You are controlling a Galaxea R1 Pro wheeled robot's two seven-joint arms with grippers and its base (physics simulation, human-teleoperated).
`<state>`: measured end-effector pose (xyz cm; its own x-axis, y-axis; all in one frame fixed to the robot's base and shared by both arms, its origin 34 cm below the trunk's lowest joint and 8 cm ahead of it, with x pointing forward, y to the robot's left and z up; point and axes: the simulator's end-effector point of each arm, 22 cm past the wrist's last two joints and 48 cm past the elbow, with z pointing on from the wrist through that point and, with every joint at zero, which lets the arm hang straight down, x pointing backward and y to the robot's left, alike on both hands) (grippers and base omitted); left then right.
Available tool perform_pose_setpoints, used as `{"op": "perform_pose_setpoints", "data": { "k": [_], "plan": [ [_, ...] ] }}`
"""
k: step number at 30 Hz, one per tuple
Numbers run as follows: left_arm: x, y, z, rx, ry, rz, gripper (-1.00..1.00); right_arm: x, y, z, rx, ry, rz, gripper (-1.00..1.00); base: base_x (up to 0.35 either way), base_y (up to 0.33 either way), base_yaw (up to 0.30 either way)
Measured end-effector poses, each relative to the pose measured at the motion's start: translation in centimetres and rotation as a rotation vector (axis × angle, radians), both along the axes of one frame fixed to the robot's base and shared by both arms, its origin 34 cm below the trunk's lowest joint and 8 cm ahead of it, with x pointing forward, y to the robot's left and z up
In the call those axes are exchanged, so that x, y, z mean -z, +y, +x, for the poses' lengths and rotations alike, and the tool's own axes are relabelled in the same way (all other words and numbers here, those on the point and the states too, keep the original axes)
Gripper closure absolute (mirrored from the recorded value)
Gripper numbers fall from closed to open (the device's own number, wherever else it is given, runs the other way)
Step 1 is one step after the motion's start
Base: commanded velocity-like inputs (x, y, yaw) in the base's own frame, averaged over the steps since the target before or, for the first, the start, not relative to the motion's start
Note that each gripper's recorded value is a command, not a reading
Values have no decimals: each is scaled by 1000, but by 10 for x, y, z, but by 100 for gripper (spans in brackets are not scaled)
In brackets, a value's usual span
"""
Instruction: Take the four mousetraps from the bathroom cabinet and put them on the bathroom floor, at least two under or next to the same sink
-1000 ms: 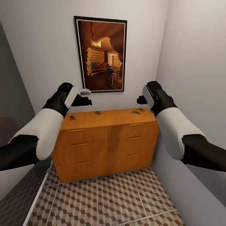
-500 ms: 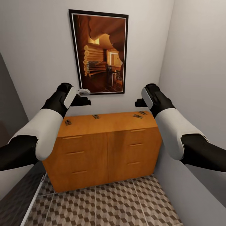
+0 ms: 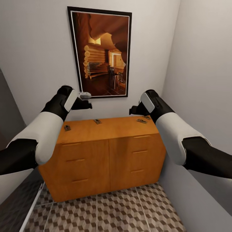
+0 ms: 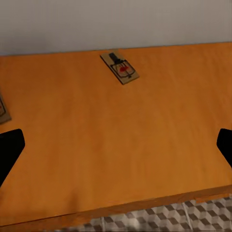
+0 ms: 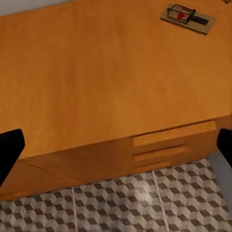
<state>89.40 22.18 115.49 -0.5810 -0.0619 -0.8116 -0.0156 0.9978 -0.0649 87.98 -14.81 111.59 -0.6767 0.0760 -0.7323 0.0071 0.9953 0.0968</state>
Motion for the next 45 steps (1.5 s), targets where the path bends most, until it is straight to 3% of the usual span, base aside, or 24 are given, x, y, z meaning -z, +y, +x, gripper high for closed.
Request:
{"op": "perform_pose_setpoints", "data": {
  "k": [6, 9, 11, 19, 25, 30, 35, 42, 45],
  "plan": [
    [15, 22, 0, -31, 36, 9, -100, 2, -2, 0, 0, 1, -19, -100, 237, -4, 0],
    [21, 53, -1, -75, 49, 18, -100, 4, -5, 1, 3, 2, -24, -100, 63, -1, 0],
    [22, 64, -2, -89, 52, 17, -100, 4, -5, 1, 4, 3, -25, -100, 36, -1, 0],
    [34, 92, -5, -129, 81, 20, -100, 10, -1, 0, -3, 16, -26, -100, 13, 0, 0],
    [37, 93, -6, -131, 89, 16, -100, 10, 11, -1, -37, 14, -3, -100, 2, 0, 0],
    [37, 74, -4, -105, 90, 11, -100, 7, 26, -2, -90, 8, 32, -100, 0, 0, 0],
    [35, 64, -3, -91, 87, 10, -100, 6, 32, -3, -116, 1, 26, -100, 0, 0, 0],
    [29, 71, -3, -101, 73, 14, -100, 1, 41, -4, -139, -11, 28, -100, 0, 0, 0],
    [26, 89, -4, -125, 67, 19, -100, -1, 49, -5, -160, -17, 37, -100, 0, 0, 0]
  ]
}}
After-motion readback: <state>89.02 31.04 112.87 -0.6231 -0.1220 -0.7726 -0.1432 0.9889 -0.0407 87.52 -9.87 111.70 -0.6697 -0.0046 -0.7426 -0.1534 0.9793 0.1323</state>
